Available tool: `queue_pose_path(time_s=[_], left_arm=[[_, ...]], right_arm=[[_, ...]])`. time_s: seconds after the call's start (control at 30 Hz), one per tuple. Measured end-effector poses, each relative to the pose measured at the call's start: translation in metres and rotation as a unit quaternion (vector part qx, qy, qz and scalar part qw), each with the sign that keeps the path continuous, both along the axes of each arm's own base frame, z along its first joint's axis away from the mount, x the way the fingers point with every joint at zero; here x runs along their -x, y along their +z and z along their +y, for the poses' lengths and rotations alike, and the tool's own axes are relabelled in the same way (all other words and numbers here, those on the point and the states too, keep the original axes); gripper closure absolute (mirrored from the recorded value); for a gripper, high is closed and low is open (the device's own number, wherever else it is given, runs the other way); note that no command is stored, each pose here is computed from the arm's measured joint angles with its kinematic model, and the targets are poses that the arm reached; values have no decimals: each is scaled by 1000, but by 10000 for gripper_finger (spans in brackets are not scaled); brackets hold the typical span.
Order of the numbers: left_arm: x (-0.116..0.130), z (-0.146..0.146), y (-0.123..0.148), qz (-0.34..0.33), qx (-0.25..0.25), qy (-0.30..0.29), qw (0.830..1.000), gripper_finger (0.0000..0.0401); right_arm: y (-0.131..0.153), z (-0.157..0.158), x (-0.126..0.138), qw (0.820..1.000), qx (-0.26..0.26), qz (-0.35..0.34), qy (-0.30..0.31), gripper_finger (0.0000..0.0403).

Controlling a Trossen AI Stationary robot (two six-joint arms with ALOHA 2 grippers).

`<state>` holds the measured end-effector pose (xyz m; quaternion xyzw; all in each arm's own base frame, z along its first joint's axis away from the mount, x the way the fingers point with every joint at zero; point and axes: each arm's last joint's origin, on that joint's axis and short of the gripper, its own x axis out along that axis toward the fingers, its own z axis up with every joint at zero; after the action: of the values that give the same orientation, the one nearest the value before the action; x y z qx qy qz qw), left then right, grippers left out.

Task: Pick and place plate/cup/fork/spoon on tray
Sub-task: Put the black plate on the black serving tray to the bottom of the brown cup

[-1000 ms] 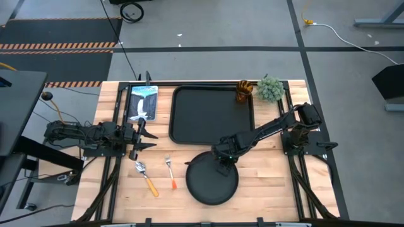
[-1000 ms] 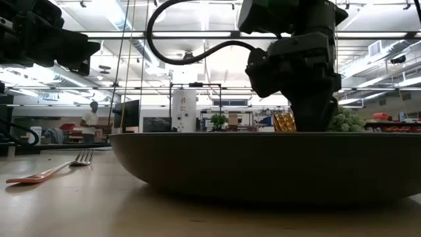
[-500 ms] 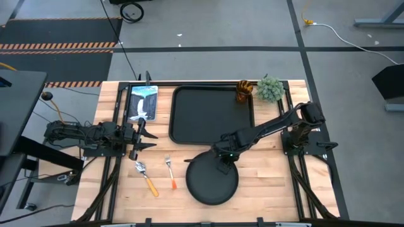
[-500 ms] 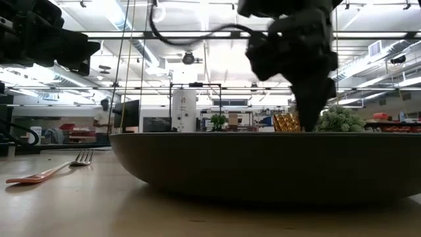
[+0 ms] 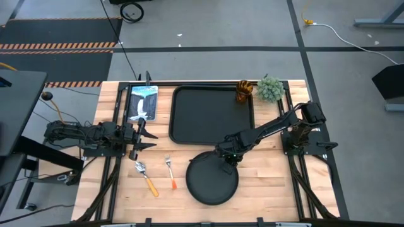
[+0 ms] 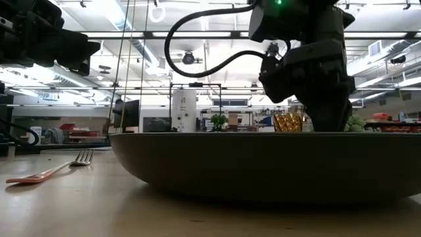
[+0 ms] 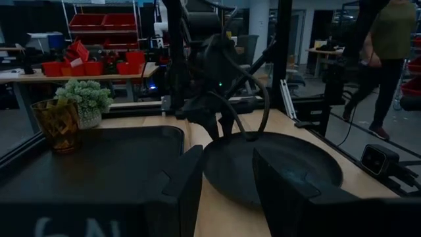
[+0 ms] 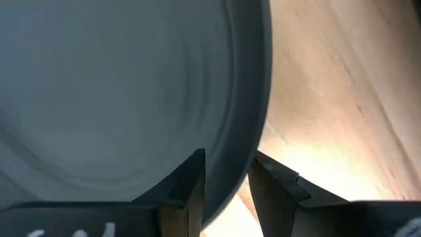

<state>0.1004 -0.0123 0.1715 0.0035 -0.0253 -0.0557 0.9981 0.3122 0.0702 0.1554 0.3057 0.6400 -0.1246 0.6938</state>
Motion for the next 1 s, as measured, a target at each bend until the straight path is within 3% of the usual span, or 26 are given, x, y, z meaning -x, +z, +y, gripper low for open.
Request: queue_pose_path(time_s=[0.13, 0.37, 0.6, 0.83, 1.0], left_arm=[[0, 0, 0, 0, 0, 0, 1000, 259], [0, 0, 0, 0, 0, 0, 1000, 259], [0, 0, 0, 0, 0, 0, 1000, 259], [0, 0, 0, 0, 0, 0, 1000, 259], [0, 0, 0, 0, 0, 0, 1000, 259]], right_arm=[[-3, -1, 2, 1000, 0, 4, -5, 309], [-2, -8, 1, 1000, -4, 3, -14, 387], [20, -20, 11, 1000, -2, -5, -13, 392], [44, -36, 42, 997, 3, -30, -76, 393], [45, -53, 84, 981, -2, -65, -183, 393]])
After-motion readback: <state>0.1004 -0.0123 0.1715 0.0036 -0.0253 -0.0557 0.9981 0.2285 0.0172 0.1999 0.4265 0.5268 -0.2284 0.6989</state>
